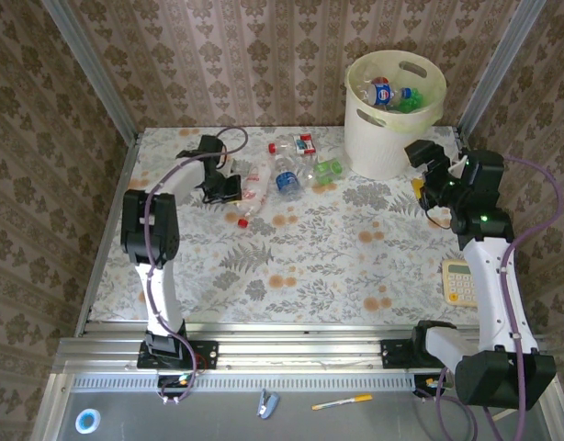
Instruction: Throw the plastic bottles in the bin
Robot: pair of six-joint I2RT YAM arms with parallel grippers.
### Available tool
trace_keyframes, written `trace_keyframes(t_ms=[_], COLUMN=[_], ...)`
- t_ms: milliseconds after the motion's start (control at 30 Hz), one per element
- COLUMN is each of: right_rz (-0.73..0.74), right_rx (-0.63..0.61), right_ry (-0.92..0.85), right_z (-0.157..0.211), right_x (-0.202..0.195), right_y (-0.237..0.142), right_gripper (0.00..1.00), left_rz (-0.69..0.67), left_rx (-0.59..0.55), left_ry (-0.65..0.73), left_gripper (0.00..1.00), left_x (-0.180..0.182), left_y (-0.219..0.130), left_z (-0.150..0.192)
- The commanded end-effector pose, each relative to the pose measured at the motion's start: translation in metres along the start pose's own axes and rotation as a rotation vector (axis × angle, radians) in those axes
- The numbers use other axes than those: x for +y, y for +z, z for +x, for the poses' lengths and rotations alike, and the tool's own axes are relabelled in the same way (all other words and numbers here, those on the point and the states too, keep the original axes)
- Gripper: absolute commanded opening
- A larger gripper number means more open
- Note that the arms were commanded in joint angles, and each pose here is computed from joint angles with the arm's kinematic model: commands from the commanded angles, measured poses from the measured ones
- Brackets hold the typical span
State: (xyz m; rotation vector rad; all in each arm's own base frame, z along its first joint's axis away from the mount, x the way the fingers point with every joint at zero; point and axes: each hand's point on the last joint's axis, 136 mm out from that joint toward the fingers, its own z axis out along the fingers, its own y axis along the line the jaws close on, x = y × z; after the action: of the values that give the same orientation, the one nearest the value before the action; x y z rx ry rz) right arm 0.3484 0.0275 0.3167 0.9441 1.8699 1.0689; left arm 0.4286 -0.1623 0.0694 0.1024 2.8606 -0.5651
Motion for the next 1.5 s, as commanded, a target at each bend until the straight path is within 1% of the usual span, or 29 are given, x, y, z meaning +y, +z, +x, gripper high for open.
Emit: trace_keyframes(t_ms=[0,167,267,333,367,400,467,500,533,633,733,833,1067,1200,1300,1467], right_rz=[-0.026,-0.01,0.001,0.015,0.021,0.026,0.034,0.037,0.044,0.052,0.049,0.049,0.047,0.051,0.055,0.061], right_rx=[0.023,0.103,0.171,0.238,0.267,0.298,0.349,0.371,0.385,0.418,0.433,0.44,0.438,0.438,0.437,0.446], right_ry=[-0.017,-0.036,-0.051,-0.062,-0.068,-0.077,-0.101,-0.113,-0.127,-0.154,-0.166,-0.166,-0.171,-0.173,-0.174,-0.17], right_z=[0.01,0.038,0.063,0.085,0.093,0.103,0.119,0.126,0.131,0.141,0.146,0.148,0.147,0.148,0.148,0.149], right_x=[0.005,0.0,-0.004,-0.009,-0.01,-0.011,-0.011,-0.009,-0.009,-0.007,-0.006,-0.006,-0.004,-0.005,-0.006,-0.008], right_y=[0.003,0.021,0.037,0.051,0.056,0.062,0.07,0.073,0.075,0.079,0.08,0.08,0.078,0.077,0.078,0.083], right_gripper=[1.0,1.0,1.0,1.0,1.0,1.0,1.0,1.0,1.0,1.0,1.0,1.0,1.0,1.0,1.0,1.0], left_rz=[0.031,0.089,0.118,0.112,0.095,0.077,0.061,0.047,0.042,0.02,0.013,0.009,-0.014,-0.031,-0.049,-0.069], left_rx=[-0.067,-0.116,-0.135,-0.138,-0.133,-0.128,-0.128,-0.126,-0.125,-0.098,-0.065,-0.041,0.017,0.055,0.087,0.131], left_ry=[0.116,0.162,0.176,0.169,0.158,0.139,0.098,0.069,0.05,0.03,0.032,0.037,0.01,0.029,0.031,0.033], left_gripper=[0.02,0.01,0.01,0.01,0.04,0.11,0.22,0.32,0.45,0.63,0.74,0.82,0.83,0.81,0.74,0.55], left_x=[-0.011,-0.021,-0.027,-0.026,-0.022,-0.016,-0.006,0.0,0.005,0.012,0.015,0.018,0.026,0.025,0.025,0.025], left_y=[-0.027,-0.044,-0.052,-0.054,-0.054,-0.053,-0.053,-0.052,-0.053,-0.05,-0.042,-0.032,-0.008,0.007,0.018,0.034], left_z=[0.0,0.012,0.017,0.021,0.022,0.024,0.025,0.024,0.023,0.024,0.027,0.027,0.028,0.03,0.035,0.046])
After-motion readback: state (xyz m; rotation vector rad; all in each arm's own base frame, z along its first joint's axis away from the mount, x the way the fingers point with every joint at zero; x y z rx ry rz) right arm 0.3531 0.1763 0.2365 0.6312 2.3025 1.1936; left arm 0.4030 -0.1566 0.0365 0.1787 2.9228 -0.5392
